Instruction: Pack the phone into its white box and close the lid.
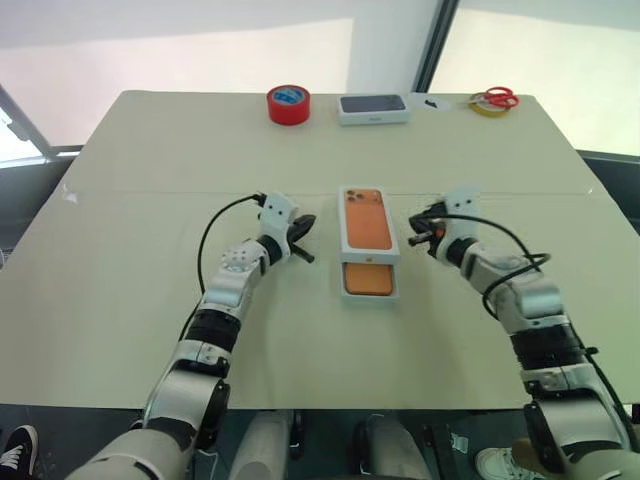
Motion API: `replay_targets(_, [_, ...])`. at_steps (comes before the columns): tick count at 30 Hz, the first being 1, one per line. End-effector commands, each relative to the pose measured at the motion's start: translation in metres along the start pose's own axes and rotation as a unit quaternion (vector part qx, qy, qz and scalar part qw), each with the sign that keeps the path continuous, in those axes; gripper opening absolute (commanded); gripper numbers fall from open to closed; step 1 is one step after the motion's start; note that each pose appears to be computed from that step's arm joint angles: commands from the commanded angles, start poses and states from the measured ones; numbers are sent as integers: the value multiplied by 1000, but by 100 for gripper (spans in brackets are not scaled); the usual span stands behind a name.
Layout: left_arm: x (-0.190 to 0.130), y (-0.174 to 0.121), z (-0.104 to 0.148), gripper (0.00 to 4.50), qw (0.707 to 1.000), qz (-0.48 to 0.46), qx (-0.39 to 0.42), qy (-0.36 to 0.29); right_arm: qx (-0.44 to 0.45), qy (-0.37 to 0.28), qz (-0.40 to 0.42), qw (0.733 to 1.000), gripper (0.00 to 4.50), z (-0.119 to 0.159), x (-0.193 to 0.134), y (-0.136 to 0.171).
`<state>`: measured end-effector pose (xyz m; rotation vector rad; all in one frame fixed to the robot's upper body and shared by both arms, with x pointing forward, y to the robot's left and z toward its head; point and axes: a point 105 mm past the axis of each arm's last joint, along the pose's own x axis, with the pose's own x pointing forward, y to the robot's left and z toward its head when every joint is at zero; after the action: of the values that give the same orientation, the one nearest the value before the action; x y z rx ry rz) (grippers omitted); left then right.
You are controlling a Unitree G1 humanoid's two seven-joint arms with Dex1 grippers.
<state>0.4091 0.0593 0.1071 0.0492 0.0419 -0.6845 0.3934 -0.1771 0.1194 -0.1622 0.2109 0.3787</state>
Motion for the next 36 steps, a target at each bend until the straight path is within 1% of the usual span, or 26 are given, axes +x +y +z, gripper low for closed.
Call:
replay_targets(1, [8, -14, 18, 0, 999, -36, 4, -32, -54, -27, 10, 998, 4, 13, 0, 5])
replay_targets(3, [9, -18, 23, 0, 998, -41, 8, -41, -27, -37, 18, 999, 4, 16, 0, 7])
replay_targets(9, [11, -24, 26, 0, 997, -55, 20, -41, -45, -43, 40, 997, 4, 18, -3, 14])
replay_targets(12, [8, -35, 19, 0, 996, -84, 15, -26, -40, -44, 48, 997, 4, 18, -6, 17])
replay_targets(16, [6, -39, 12, 0, 995, -93, 13, -15, -46, -40, 53, 997, 4, 16, -10, 19])
replay_targets(20, [3, -48, 19, 0, 993, -114, 1, -31, -51, -51, 75, 995, 4, 22, -17, 26])
replay_targets(23, [-1, -53, 20, 0, 991, -132, 23, -29, -66, -45, 88, 993, 4, 21, -22, 30])
replay_targets(25, [-5, -56, 21, 0, 990, -139, 17, -32, -80, -38, 105, 991, 4, 16, -26, 36])
replay_targets(27, [-9, -59, 20, 0, 988, -148, 18, -32, -75, -35, 111, 990, 4, 13, -29, 38])
replay_targets(29, [-13, -60, 17, 0, 988, -152, 26, -22, -83, -31, 124, 988, 4, 10, -32, 43])
replay_targets(32, [-23, -64, 12, 0, 986, -166, 29, -12, -84, -28, 135, 987, 4, 9, -36, 47])
replay_targets(36, [-36, -66, 14, 0, 983, -180, 31, -11, -93, -24, 138, 986, 4, 7, -40, 48])
